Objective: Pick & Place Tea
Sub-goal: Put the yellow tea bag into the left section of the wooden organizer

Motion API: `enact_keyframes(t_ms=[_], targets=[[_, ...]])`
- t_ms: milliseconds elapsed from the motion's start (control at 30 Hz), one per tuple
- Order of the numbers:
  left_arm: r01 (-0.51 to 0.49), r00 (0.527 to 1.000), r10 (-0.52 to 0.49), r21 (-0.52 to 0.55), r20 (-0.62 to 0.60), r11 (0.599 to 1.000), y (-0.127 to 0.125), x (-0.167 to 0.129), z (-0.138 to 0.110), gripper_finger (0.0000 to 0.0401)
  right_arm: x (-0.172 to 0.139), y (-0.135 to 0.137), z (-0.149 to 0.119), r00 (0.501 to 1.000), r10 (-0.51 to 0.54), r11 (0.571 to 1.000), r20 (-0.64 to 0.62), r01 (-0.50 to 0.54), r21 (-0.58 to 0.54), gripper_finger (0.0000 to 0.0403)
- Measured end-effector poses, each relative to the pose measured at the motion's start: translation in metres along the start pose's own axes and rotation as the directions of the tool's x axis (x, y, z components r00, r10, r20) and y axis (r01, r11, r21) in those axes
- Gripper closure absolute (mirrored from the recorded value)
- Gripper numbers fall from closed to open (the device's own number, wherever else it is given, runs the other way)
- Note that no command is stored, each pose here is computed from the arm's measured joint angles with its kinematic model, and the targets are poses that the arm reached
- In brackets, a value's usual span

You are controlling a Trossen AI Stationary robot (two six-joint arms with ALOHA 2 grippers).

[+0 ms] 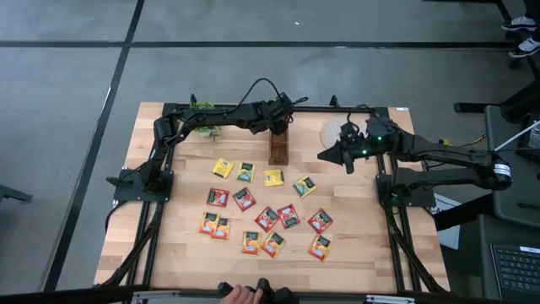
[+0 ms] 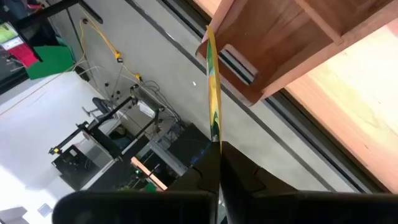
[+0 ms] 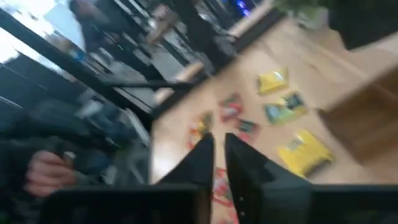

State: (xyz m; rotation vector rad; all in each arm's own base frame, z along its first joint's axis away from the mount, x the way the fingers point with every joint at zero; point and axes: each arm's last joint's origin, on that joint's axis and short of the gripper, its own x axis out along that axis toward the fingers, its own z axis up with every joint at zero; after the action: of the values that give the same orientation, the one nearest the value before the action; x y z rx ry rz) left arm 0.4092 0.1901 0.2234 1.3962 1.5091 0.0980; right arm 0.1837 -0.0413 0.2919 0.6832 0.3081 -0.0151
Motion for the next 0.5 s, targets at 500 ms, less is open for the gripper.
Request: enact_keyframes(t_ms=[500], targets=[[0.029, 0.999, -0.029, 0.025, -0.013, 0.999, -0.005, 0.006, 0.004, 0.0399, -0.005, -0.024, -0.019, 0.889, -0.453, 0.865, -0.059, 0.423, -0.27, 0.0392]])
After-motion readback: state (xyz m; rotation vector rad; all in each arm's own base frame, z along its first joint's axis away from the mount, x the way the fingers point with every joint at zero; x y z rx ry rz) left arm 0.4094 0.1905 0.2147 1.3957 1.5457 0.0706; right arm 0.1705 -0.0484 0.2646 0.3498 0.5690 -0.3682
